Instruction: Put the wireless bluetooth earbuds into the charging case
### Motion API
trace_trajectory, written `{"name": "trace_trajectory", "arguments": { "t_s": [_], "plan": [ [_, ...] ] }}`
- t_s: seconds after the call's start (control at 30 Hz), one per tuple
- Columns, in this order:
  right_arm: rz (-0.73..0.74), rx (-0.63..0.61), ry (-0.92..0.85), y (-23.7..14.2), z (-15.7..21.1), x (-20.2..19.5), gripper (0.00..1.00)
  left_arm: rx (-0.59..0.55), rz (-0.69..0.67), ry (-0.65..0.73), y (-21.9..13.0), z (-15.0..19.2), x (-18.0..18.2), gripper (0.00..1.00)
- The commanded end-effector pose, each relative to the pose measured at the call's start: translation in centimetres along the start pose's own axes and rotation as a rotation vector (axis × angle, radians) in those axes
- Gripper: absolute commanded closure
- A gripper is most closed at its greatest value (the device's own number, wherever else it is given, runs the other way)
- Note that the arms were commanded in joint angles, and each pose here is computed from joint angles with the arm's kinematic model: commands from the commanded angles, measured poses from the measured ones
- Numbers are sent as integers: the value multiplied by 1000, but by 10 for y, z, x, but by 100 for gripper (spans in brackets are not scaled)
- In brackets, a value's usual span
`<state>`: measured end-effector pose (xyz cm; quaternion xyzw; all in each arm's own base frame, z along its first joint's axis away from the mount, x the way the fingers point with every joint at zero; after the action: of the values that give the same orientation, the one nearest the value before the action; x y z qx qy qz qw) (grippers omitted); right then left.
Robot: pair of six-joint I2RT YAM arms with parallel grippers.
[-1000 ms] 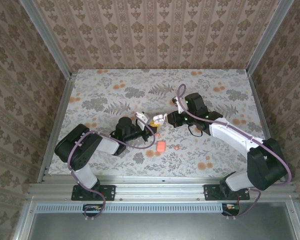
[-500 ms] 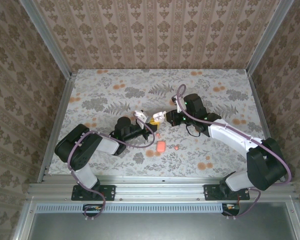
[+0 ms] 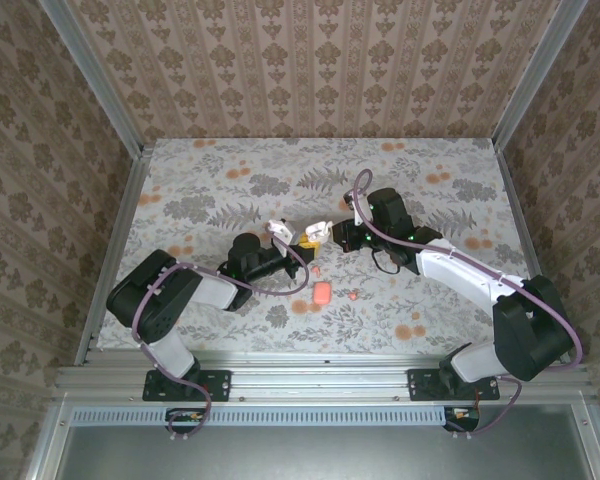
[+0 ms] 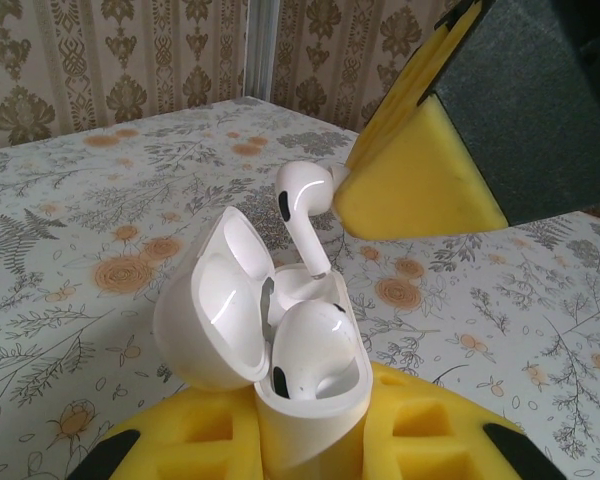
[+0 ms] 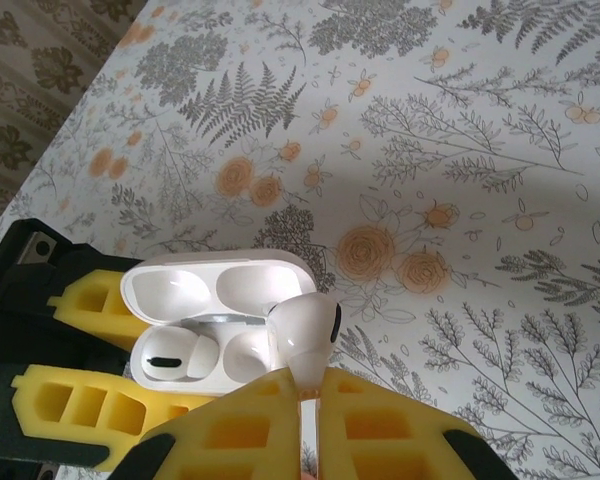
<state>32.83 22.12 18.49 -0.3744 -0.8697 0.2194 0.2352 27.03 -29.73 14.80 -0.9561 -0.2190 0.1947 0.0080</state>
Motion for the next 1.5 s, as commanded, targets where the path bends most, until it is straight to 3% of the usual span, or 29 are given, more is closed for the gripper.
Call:
{"name": "trace_trajectory", "arguments": {
  "t_s": [0.0,0.5,0.93,1.27,1.47],
  "plan": [
    [2,-11,3,3,0,1,89,-78,29,17,-2,-23,-10,95],
    [-14,12,-13,7,7,5,88,-104,26,21,-4,-30,-12,95],
    [-44,-32,-35,-2,-3,14,70,-102,26,26,-5,-29,-11,95],
    [-27,-146,-39,-46,-25,16,59,-102,38,40,-7,-30,-14,95],
    [-107,-146,24,-58,-29,17,55,-98,86,63,-8,-31,-22,95]
  ]
}}
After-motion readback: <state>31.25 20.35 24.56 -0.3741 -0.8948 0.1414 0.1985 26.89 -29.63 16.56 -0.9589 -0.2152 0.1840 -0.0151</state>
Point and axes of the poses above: each hand's point on the last joint's axis, 136 mm out from that joint toward the fingers, its own y axis out along the fingers, its own x axis along the line the jaws close on, z = x × y, the point moved 3 cm from there along -y, back along the fingers, and after that the axes turned 13 degrees about -y, right-handed, at the moved point
